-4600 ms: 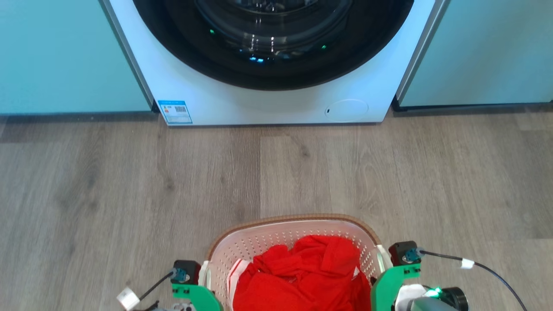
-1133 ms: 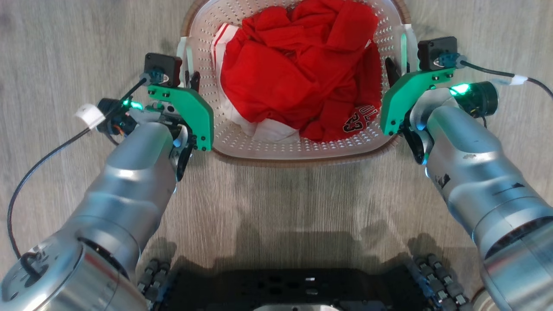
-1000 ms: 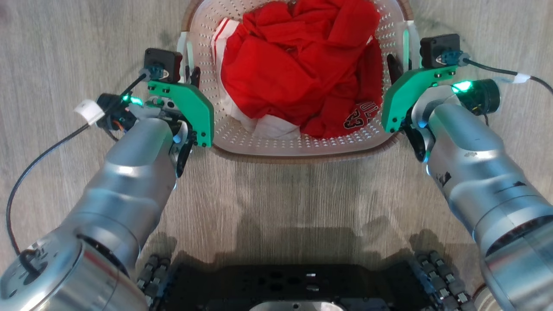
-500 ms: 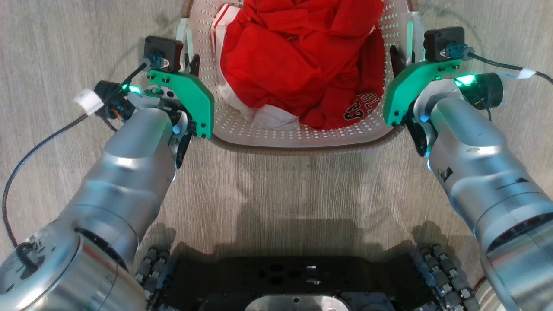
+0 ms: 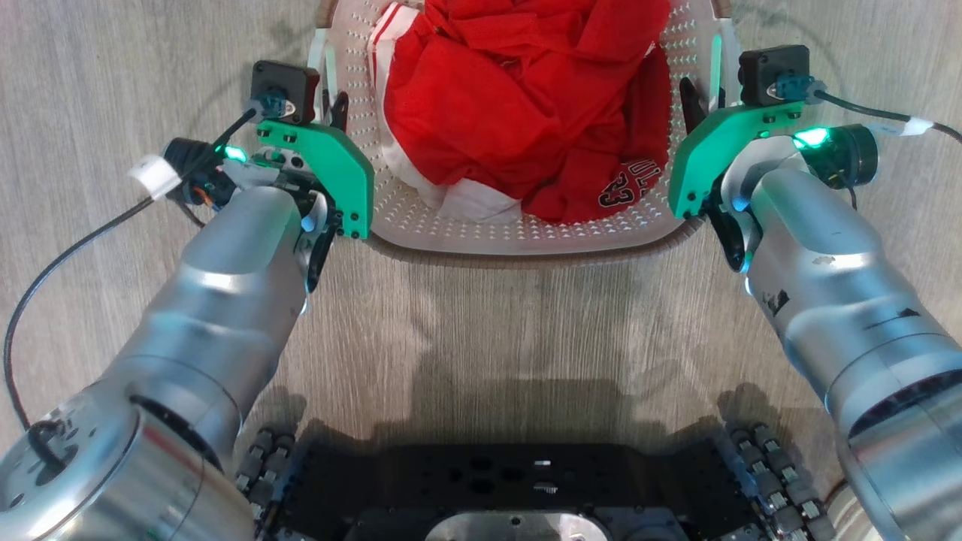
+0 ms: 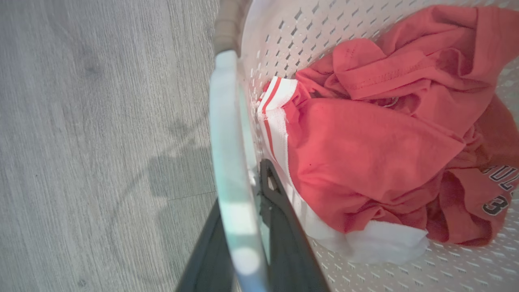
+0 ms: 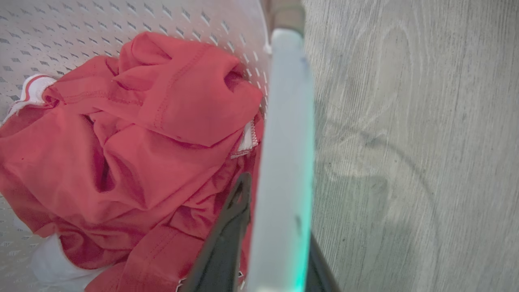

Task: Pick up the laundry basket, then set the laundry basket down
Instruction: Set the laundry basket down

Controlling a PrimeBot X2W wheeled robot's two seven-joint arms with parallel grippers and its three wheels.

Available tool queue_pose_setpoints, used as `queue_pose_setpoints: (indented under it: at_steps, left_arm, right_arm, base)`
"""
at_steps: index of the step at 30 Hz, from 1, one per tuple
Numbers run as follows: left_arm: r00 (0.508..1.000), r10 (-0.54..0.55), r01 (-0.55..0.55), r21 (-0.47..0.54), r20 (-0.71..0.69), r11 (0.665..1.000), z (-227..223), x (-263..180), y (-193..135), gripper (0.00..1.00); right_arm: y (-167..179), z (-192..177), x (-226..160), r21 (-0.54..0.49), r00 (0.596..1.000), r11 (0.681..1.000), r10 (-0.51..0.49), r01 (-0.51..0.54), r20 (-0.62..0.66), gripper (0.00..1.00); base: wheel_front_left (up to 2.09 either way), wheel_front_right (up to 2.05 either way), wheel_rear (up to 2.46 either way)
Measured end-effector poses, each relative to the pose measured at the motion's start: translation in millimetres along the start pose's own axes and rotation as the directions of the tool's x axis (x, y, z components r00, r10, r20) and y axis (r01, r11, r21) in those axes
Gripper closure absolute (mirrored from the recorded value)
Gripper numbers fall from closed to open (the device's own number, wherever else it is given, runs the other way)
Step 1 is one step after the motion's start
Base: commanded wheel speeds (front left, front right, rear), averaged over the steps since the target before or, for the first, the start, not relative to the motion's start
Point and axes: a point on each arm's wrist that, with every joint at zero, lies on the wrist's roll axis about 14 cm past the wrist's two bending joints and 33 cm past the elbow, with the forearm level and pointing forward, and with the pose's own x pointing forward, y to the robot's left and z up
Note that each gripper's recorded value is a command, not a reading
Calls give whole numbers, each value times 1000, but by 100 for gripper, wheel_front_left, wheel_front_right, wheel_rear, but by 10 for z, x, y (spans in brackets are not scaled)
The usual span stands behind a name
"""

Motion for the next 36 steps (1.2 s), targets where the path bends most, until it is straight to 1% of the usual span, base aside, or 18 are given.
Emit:
queue_pose_setpoints:
  at_steps: [1,2,3,4,6,7,8,9,10,18,25,32,36]
  left_arm:
    - [1000,0,0,0,0,1000,0,1,-1,100]
    - [1000,0,0,0,0,1000,-1,2,-2,95]
    - [1000,-1,1,0,0,1000,-1,2,-3,89]
    - [1000,0,0,0,0,1000,1,1,-2,76]
    - [1000,0,0,5,2,1000,12,-1,3,58]
    - [1000,2,-2,3,3,1000,18,-3,6,48]
    - [1000,3,-3,1,5,1000,24,-6,6,18]
    - [1000,6,-6,-1,6,1000,30,-10,11,3]
    - [1000,10,-10,-2,7,1000,38,-14,18,0]
    - [999,28,-28,-2,34,1000,160,-71,36,0]
    - [995,31,-30,-5,96,1000,407,-131,-2,0]
    - [982,31,-32,2,185,999,712,-277,-36,0]
    - [972,41,-37,-22,232,999,816,-421,-71,0]
  right_arm:
    - [-2,0,0,0,1000,1000,-1,1,0,86]
    - [-5,-1,-1,-3,1000,1000,-1,1,0,82]
    - [-6,0,-1,-5,1000,1000,-1,1,0,73]
    - [-9,1,-3,-6,1000,1000,-1,1,0,70]
    - [-38,-15,-18,-29,1000,1000,-4,4,-8,51]
    - [-63,-16,-26,-35,1000,999,-9,8,-9,27]
    - [-88,-11,-33,-40,1000,999,-13,13,-9,11]
    - [-99,-3,-38,-41,1000,999,-15,15,-8,0]
    - [-102,5,-42,-41,1000,999,-17,16,-7,0]
    - [-87,139,-96,-52,1000,998,-18,19,20,0]
    - [-104,314,-190,-60,998,998,-29,33,57,0]
    - [-93,691,-327,-76,988,996,-36,48,148,0]
    - [-61,988,-445,-89,974,994,-36,57,225,0]
  base:
    - [0,0,0]
    - [0,0,0]
    - [0,0,0]
    - [0,0,0]
    - [0,0,0]
    - [0,0,0]
    - [0,0,0]
    - [0,0,0]
    - [0,0,0]
    - [0,0,0]
    - [0,0,0]
    - [0,0,0]
    - [0,0,0]
